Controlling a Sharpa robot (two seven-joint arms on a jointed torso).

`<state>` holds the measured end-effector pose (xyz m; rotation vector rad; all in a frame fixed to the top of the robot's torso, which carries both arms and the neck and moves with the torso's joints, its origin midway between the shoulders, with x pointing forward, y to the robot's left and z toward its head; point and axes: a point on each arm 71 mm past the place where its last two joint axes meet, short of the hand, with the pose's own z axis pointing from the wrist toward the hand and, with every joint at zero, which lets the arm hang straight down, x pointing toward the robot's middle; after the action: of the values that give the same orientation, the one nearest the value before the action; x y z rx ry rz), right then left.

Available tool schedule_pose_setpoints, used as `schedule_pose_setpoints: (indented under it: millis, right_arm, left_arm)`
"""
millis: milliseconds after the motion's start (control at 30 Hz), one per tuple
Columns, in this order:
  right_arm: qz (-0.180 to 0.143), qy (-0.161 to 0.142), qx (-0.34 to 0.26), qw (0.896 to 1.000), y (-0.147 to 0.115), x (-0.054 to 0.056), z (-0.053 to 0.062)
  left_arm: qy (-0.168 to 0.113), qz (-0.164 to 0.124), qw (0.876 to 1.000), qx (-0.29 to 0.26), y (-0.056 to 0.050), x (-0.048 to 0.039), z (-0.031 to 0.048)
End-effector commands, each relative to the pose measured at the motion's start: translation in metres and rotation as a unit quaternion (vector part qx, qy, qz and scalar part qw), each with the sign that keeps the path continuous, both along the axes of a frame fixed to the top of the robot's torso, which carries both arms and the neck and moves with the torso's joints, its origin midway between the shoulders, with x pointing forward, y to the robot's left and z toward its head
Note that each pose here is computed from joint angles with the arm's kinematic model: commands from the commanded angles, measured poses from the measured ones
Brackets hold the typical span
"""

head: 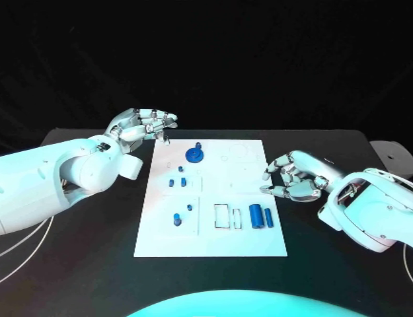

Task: Assemble the parts on the task board

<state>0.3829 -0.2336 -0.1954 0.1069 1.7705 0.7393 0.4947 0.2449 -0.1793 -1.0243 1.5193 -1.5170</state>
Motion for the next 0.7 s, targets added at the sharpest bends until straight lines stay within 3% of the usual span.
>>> schedule_pose_setpoints:
  millis: [33, 367, 700]
  right_arm:
    - [-0.035, 0.049, -0.038, 0.997, -0.008, -0.008, -0.011]
    - [-0.055, 0.061, -0.082, 0.993, -0.002, -0.023, -0.035]
    - [-0.057, 0.062, -0.094, 0.992, 0.014, -0.022, -0.054]
  left_arm:
    - [-0.001, -0.009, 1.0, -0.007, -0.003, -0.0015, 0.001]
    - [0.0, -0.012, 1.0, -0.007, -0.004, -0.0028, 0.001]
    - [0.001, -0.014, 1.0, -0.008, -0.004, -0.0037, 0.0011]
